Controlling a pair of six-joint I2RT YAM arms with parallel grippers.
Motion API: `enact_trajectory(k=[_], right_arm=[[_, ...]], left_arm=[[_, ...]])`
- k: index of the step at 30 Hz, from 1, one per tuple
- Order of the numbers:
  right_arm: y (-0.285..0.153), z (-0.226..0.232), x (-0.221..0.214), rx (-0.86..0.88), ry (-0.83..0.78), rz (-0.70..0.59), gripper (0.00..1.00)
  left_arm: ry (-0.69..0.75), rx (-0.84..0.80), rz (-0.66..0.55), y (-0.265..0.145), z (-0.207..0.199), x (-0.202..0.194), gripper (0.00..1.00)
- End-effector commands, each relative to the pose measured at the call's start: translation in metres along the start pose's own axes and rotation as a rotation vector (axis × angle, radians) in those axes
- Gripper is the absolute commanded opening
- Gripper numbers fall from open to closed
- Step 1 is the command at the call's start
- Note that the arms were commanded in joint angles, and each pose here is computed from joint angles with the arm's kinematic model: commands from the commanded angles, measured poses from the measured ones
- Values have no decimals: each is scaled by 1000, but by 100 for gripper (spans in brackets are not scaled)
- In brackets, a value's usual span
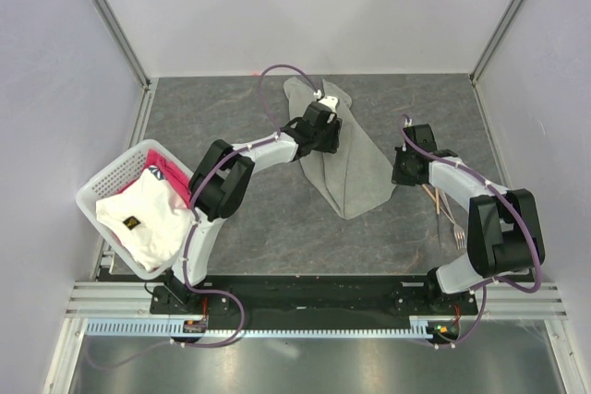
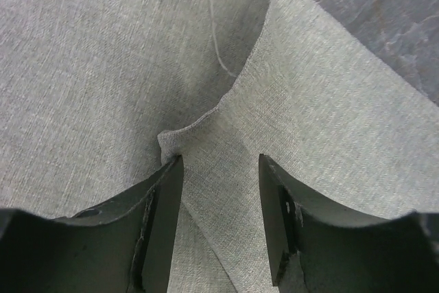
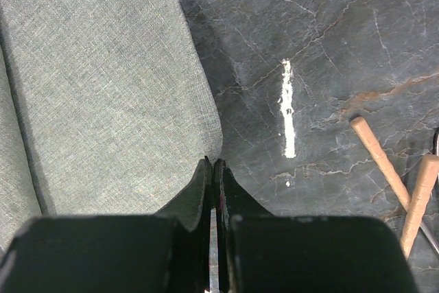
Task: Fold the napkin, place the utensils inside, and roll it up
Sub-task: Flatten the napkin out
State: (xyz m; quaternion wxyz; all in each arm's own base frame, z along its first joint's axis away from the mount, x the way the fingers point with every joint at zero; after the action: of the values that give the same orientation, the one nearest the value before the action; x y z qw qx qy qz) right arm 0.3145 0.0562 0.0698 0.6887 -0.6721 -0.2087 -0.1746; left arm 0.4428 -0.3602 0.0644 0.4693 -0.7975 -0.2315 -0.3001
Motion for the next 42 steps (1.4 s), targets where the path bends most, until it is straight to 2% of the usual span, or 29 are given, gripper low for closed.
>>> enact_trajectory(k=[1,13,20,27,35,36,38,39,42], right_arm=[[-9,2,8,19,-8,-38,0],[-7,2,8,14,-13,-32,0],[-5,3,7,20,-13,-26,0],[-3,3,7,19,-12,-20,0],[-2,2,6,20,-12,-15,0],[-2,3,6,20,-14,-15,0],[-2,2,6,17,-14,-17,0],[-3,2,7,15,-14,-20,0],[-5,2,9,12,-16,-26,0]], left_arm=[[24,21,-85,-14,-3,27,56],[-26,85,-123,-28,7,30,56],[-31,55,-94,-22,5,17,58],[-2,-5,-89,-8,-11,15,54],[-1,17,-11,6,-10,7,38],[-1,14,-10,5,-11,7,23],[-2,4,-21,-1,-15,14,6],[-4,2,-31,-7,-17,18,2],[1,3,-78,-37,-20,34,2]])
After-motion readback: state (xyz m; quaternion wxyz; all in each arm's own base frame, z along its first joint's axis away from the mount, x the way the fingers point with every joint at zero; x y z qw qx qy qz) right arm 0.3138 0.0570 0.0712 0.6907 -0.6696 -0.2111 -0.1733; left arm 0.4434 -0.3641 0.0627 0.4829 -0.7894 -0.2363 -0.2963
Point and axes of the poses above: each gripper's point midway between its finger pads, its own y axis out along the fingers, its own z axis along the line the jaws close on, x = y × z, the point moved 3 cm from there along -y, back along the fingers, and after that the axes turned 14 degrees about -y, right-handed, at the moved point
